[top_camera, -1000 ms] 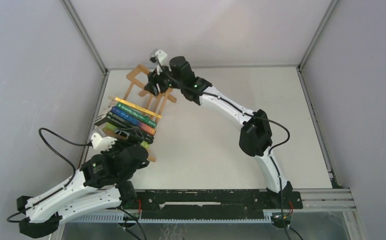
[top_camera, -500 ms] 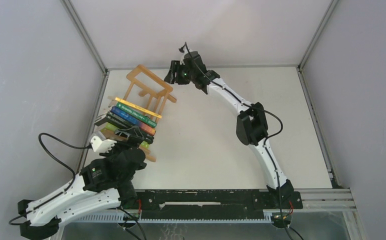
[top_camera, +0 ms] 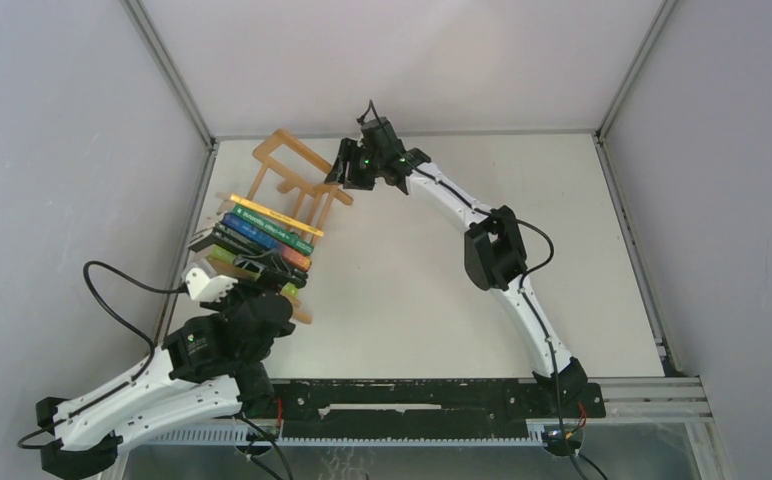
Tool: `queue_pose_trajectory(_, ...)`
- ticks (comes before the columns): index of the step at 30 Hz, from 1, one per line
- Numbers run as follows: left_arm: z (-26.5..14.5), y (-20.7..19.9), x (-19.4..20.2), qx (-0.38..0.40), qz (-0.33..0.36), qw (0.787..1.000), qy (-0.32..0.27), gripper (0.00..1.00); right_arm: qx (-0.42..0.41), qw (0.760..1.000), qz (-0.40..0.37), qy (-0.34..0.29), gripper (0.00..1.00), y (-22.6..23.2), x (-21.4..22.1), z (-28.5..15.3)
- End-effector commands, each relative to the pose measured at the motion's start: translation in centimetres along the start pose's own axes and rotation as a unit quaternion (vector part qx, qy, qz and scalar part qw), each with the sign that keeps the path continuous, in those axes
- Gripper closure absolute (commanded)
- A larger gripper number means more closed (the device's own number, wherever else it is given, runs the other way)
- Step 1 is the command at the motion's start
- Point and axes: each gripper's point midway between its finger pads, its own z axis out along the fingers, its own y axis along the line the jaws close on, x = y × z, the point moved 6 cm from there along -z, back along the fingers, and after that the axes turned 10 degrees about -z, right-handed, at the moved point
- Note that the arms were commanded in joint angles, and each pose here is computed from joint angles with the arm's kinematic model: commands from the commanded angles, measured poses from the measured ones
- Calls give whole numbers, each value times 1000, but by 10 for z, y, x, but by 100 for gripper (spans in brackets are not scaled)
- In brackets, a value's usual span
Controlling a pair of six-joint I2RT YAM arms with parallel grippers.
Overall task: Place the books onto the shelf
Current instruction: Adjust the shelf at the center of the board.
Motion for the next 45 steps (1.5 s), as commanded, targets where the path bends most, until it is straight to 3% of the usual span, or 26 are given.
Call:
queue_pose_trajectory(1,3,-1,3,1,21,1000,-19,13,-22,1000,10,-13,38,19,-9,-4)
queue_pose_trajectory(27,3,-1,-1,1,51,998,-23,13,-15,997,78,-9,48,8,16,37)
queue_pose_trajectory(36,3,4,1,0,56,998,-21,13,-23,994,108,-20,63,4,14,44)
queue_pose_trajectory(45,3,5,-1,0,57,998,-22,13,-26,987,157,-35,85,1,11,42)
